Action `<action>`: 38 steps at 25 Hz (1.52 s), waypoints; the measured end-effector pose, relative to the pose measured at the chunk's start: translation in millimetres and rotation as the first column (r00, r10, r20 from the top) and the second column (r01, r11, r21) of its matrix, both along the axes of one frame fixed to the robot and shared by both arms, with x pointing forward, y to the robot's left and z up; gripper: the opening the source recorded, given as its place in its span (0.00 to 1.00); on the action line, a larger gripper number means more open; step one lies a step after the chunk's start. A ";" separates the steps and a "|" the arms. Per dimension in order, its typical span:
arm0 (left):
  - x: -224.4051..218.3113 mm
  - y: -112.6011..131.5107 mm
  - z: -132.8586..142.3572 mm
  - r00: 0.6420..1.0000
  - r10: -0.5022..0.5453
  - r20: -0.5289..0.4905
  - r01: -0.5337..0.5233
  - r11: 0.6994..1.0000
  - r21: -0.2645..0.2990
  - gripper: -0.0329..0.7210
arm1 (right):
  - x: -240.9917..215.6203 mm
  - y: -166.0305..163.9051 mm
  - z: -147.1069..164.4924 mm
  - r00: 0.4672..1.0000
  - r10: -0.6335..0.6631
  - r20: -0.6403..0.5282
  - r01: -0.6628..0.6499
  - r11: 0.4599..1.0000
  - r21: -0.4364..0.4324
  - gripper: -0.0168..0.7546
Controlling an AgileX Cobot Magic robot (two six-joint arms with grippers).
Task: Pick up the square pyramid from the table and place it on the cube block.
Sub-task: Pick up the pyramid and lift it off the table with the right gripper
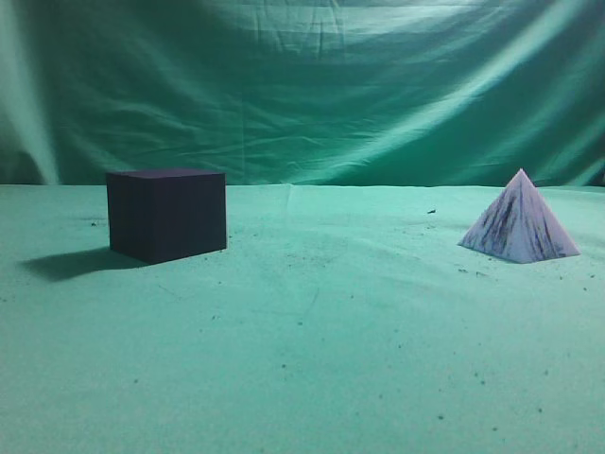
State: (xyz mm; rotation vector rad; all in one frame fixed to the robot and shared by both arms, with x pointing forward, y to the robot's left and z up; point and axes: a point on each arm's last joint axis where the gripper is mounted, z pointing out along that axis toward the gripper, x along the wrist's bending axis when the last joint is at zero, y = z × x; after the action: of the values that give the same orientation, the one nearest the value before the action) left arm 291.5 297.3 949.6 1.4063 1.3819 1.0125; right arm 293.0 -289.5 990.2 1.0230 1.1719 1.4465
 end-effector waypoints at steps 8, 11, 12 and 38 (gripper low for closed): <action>0.0 0.0 0.0 1.000 0.000 0.000 0.000 1.000 0.000 0.04 | 4.0 1.5 53.7 0.923 -0.005 -0.385 -0.022 0.998 -0.066 0.02; 0.0 0.0 0.0 1.000 0.000 0.000 0.000 1.000 0.000 0.04 | 20.2 6.1 61.6 0.776 -0.007 -0.630 -0.055 0.995 -0.079 0.02; 0.0 0.0 0.0 1.000 0.000 0.000 0.000 1.000 0.000 0.04 | 25.2 7.4 63.7 0.726 -0.010 -0.687 -0.065 0.994 -0.083 0.02; 0.0 -0.4 0.0 1.000 -0.001 0.000 0.001 1.000 -0.012 0.04 | 198.9 119.2 36.8 0.188 -0.061 -0.980 -0.450 0.882 -0.142 0.61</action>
State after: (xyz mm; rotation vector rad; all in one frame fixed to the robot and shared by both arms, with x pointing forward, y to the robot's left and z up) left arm 291.5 296.9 949.7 1.3982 1.3851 1.0019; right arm 491.9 -170.3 1027.0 1.5665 2.5231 0.4351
